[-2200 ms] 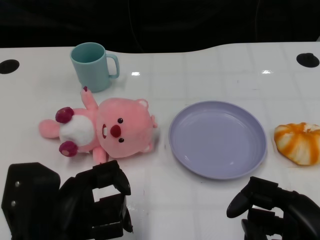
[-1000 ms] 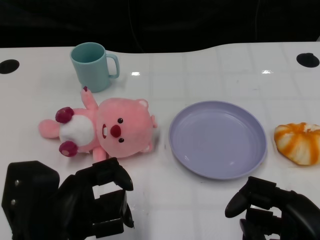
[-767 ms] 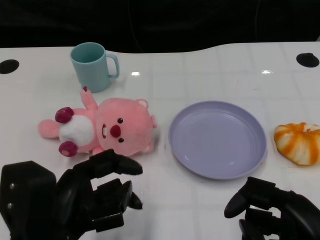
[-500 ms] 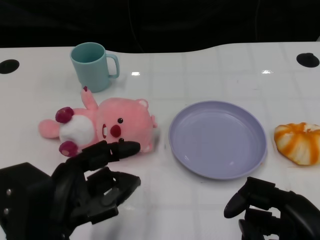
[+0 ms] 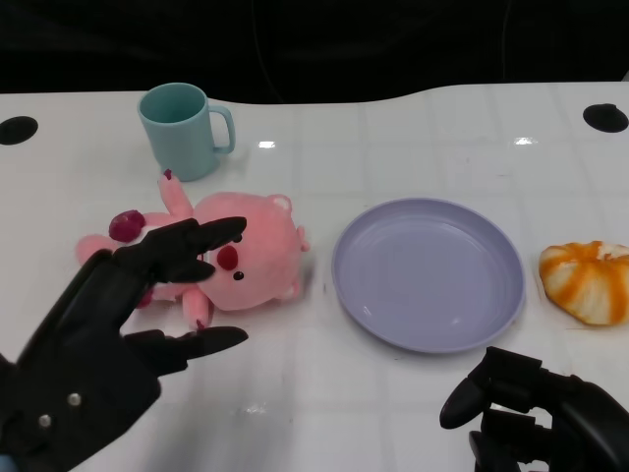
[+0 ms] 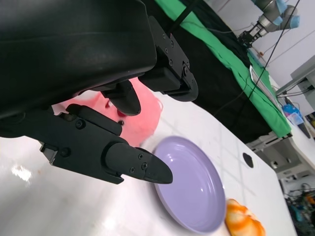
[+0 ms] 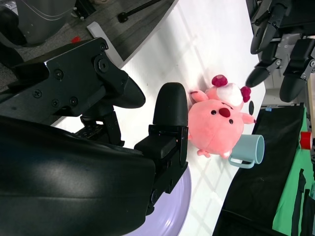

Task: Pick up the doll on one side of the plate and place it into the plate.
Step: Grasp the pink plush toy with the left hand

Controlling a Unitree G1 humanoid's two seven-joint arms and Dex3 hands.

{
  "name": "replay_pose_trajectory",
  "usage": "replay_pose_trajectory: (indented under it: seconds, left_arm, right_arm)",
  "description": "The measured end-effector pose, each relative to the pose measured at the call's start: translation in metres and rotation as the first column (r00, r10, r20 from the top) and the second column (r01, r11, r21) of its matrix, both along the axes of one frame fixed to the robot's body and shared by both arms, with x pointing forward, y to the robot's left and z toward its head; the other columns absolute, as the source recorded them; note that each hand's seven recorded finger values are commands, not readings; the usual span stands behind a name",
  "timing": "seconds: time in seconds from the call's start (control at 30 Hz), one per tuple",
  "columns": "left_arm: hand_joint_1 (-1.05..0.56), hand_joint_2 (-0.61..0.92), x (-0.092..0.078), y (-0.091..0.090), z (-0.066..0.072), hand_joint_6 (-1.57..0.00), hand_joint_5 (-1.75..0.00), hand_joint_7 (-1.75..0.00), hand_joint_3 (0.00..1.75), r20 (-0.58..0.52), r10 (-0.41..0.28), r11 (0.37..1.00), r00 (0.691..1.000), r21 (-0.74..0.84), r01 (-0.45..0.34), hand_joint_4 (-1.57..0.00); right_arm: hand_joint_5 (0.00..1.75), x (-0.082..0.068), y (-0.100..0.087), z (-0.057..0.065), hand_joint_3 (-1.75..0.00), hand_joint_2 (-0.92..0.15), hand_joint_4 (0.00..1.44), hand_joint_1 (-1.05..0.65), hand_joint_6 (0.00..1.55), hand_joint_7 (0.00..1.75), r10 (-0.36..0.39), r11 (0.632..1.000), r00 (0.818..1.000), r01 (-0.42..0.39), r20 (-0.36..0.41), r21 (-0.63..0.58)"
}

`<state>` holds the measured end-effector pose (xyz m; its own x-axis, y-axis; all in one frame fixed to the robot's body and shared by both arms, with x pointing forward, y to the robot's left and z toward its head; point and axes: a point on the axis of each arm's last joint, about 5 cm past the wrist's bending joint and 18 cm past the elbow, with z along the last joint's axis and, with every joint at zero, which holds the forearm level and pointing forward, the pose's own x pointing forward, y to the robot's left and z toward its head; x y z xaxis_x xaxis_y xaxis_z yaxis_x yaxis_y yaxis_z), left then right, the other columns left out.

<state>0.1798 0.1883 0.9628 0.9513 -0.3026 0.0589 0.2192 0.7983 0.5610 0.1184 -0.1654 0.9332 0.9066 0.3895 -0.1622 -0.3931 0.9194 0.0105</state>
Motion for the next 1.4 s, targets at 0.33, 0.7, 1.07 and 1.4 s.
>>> replay_pose_trajectory:
  seconds: [0.33,0.7,1.07,1.4]
  left_arm:
    - [-0.68,0.91,0.017,0.004,0.022,-0.3,-0.52,0.0,0.01,0.137,-0.003,0.901,0.991,0.43,-0.057,0.0]
    - [-0.71,0.91,0.038,-0.007,0.027,-0.24,-0.39,-0.01,0.01,0.15,0.0,0.684,0.989,0.722,-0.109,-0.01]
    - [-0.75,0.92,0.067,-0.018,0.015,-0.22,-0.37,0.0,0.02,0.074,0.032,0.6,0.997,0.796,-0.078,0.0]
    - [-0.72,0.9,0.091,-0.028,-0.009,-0.23,-0.34,0.0,0.0,-0.038,0.05,0.562,0.998,0.827,0.004,-0.05]
  right_arm:
    - [1.75,0.0,0.0,0.0,-1.07,-0.66,0.64,-0.04,0.48,1.43,-0.005,1.0,1.0,0.005,-0.01,-0.001]
    - [1.75,-0.001,0.0,0.0,-1.07,-0.66,0.64,-0.04,0.48,1.43,-0.003,1.0,1.0,0.003,-0.013,0.0]
    - [1.75,-0.003,0.0,-0.001,-1.07,-0.65,0.64,-0.05,0.49,1.43,-0.011,1.0,1.0,0.011,-0.016,-0.001]
    - [1.75,-0.003,0.0,0.0,-1.09,-0.65,0.65,-0.05,0.49,1.43,-0.011,1.0,1.0,0.011,-0.015,0.001]
